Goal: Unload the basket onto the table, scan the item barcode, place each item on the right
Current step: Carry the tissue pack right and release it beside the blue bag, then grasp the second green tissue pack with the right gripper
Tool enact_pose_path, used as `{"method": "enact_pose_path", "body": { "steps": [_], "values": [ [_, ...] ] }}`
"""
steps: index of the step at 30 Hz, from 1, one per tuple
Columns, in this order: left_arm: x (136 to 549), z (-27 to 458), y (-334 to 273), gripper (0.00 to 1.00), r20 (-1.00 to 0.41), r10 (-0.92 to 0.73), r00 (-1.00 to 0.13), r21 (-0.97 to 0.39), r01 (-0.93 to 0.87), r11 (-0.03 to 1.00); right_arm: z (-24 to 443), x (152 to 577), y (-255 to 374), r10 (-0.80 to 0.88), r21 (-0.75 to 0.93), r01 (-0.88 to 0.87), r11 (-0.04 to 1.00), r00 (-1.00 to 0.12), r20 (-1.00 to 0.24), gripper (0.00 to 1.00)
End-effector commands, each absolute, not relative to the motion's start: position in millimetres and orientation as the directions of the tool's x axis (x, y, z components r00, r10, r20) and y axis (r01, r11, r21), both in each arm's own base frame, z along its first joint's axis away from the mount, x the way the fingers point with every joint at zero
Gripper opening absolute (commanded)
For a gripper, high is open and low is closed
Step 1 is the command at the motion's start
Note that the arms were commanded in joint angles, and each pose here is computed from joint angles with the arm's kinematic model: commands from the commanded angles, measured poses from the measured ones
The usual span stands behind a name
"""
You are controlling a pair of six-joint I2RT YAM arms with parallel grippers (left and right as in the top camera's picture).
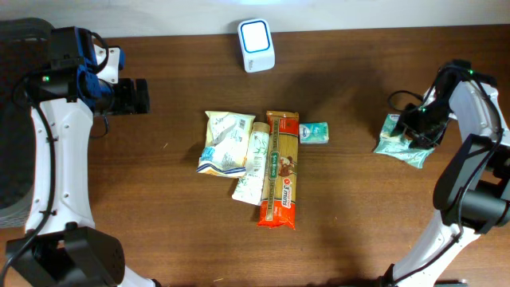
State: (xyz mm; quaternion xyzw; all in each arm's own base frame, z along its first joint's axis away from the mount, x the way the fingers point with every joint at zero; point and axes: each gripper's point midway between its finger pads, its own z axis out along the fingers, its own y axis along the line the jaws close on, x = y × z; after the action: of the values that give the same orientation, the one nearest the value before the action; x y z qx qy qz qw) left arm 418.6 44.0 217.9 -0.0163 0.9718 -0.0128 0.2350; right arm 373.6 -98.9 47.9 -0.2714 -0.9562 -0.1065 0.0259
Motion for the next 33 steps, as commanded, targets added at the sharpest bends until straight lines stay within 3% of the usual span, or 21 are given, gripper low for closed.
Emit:
{"method": "enact_pose_path", "body": {
  "steps": [1,4,9,13,17,20,23,26,29,33],
  "values": [
    [418.7,224.9,43.7,0.99,-0.472,-0.049,-0.88,-0.044,-0.032,0.999,93.2,387.3,-85.5,0.442,0.279,0.443,0.852,-0.894,0.07,0.59],
    [418.7,224.9,43.7,0.99,-0.472,-0.049,-0.88,-0.044,-0.032,0.999,145.2,405.5,-47.3,0.295,0.303,0.279,0.911,-0.955,-0.008,0.6],
    [418.6,224.9,43.7,0.99,-0.472,-0.049,-0.88,-0.044,-0.032,0.999,130.4,454.1,72.8,0.264,0.349,0.206,0.914,-0.956,-0.128,0.57],
    [418.7,224.9,43.7,0.99,-0.472,-0.049,-0.88,-0.044,-0.032,0.999,70.8,484.7,164.0,0.395,0.409,0.264,0.874,-0.876,-0.279,0.17],
    [418.7,224.9,43.6,0.99,-0.472,-0.049,-0.88,-0.044,-0.032,0.999,34.1,475.0,179.6,0.496,0.444,0.35,0.825,-0.824,-0.273,0.05],
    [418.7,224.9,43.7,0.99,-0.472,-0.049,-0.88,-0.044,-0.032,0.999,37.3,483.6,174.3,0.508,0.44,0.351,0.827,-0.802,-0.314,0.05],
    [418.7,224.9,43.7,0.99,-0.472,-0.049,-0.88,-0.044,-0.032,0.999,52.6,506.8,173.3,0.526,0.496,0.311,0.811,-0.759,-0.384,0.13],
    [418.7,224.9,43.7,0.99,-0.472,-0.049,-0.88,-0.044,-0.032,0.999,39.8,500.2,137.9,0.597,0.421,0.445,0.79,-0.716,-0.362,0.04],
    [418.7,224.9,43.6,0.99,-0.472,-0.049,-0.88,-0.044,-0.032,0.999,22.3,477.1,135.4,0.58,0.36,0.473,0.804,-0.757,-0.3,0.04],
    [418.7,224.9,43.7,0.99,-0.472,-0.049,-0.88,-0.044,-0.032,0.999,1.9,435.8,145.7,0.441,0.292,0.38,0.878,-0.878,-0.185,0.04]
  ]
}}
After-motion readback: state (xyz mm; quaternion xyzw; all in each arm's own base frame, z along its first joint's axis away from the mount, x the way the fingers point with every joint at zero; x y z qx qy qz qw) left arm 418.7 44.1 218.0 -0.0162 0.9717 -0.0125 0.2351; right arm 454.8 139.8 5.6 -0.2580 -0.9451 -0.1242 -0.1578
